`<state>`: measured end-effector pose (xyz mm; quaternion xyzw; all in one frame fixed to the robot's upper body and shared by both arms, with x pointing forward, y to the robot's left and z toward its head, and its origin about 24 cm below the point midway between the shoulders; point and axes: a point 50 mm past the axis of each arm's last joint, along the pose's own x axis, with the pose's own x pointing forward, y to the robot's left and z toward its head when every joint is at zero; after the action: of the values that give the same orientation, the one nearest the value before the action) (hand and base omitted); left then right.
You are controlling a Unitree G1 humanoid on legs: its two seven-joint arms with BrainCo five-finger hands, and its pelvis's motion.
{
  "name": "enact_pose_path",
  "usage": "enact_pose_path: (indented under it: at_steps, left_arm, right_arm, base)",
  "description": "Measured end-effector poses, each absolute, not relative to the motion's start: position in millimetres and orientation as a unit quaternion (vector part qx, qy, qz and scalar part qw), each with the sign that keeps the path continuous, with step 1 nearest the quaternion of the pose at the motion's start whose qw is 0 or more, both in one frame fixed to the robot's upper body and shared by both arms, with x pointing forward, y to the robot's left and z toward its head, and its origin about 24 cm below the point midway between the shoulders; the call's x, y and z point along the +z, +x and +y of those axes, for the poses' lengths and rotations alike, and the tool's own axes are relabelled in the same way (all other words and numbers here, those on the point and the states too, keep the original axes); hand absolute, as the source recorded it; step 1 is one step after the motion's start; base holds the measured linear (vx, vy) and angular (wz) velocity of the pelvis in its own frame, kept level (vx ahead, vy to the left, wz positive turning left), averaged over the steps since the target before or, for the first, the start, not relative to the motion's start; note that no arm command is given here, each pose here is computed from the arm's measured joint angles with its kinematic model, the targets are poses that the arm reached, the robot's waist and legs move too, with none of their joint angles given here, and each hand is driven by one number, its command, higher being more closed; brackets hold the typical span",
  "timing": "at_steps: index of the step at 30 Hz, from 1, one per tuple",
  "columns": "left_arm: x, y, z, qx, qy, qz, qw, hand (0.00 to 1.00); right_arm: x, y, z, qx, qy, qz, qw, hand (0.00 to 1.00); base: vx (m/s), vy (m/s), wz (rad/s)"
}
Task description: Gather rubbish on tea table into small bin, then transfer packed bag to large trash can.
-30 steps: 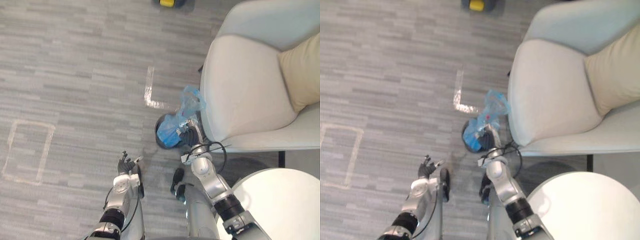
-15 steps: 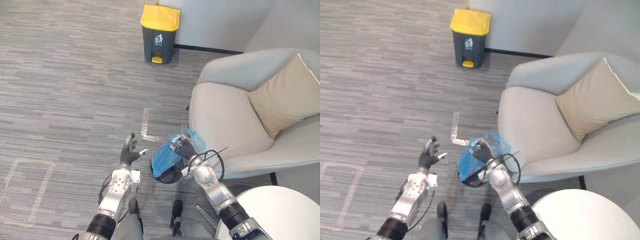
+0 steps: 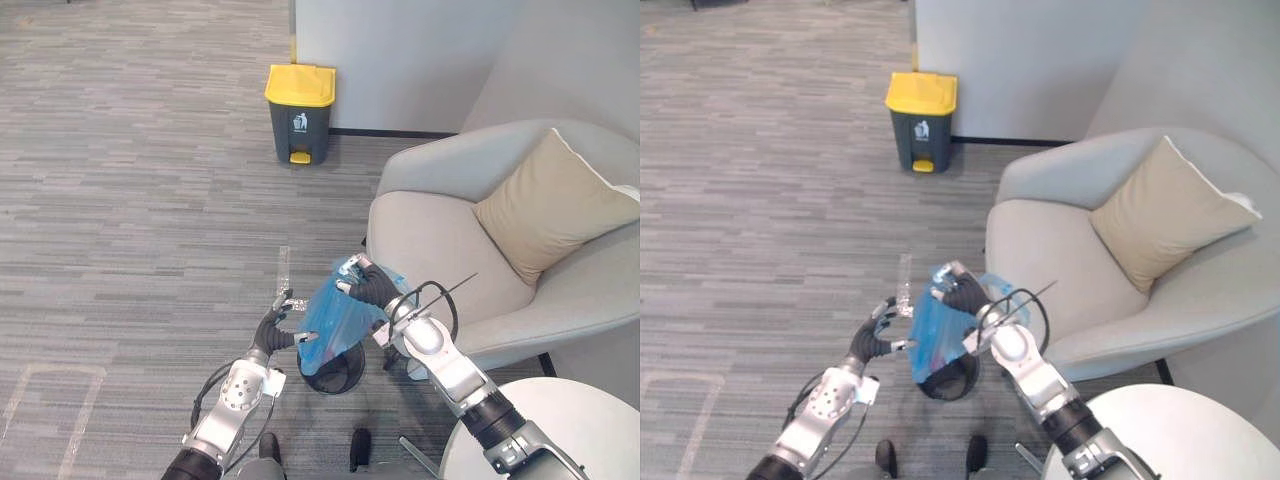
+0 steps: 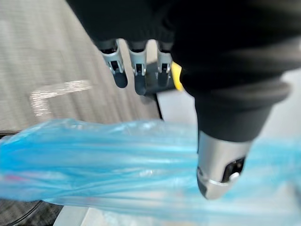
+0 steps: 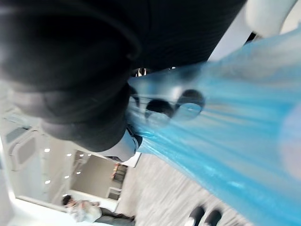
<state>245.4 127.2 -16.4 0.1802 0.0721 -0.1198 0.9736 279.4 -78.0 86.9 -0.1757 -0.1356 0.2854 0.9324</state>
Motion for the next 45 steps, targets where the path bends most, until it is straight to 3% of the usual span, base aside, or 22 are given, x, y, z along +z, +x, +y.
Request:
enact_pose_path:
  at_steps: [11,20,32,45]
  left_arm:
    - [28.3,292.5,128.4,-0.125,0.255,-0.016,0.959,0.00]
    - [22.9,264.3,109.0,-0.135,0.255,-0.035,0.957,0.00]
    - [1.9,253.9,92.4,-0.176,0.251,0.002,0.952,0.00]
    - [-18.2,254.0,87.5,-0.165,0.257,0.044,0.951,0.00]
  right_arm:
    - [112.5,275.3,-59.4,0.342,-0.113,-0.172,0.917,1.00]
    - [117.1,274.4,-50.5,0.350,-0.076,-0.175,0.917,1.00]
    - [122.6,265.0,-35.6,0.384,-0.024,-0.174,0.906,1.00]
    - [140.5,264.9,-13.7,0.411,0.042,-0.180,0.893,1.00]
  base:
    - [-0.03,-0.003,-0.10]
    - [0.00,-0.001,-0.02]
    - [0.00,-0.001,-0.01]
    - [-0.01,-0.004,-0.05]
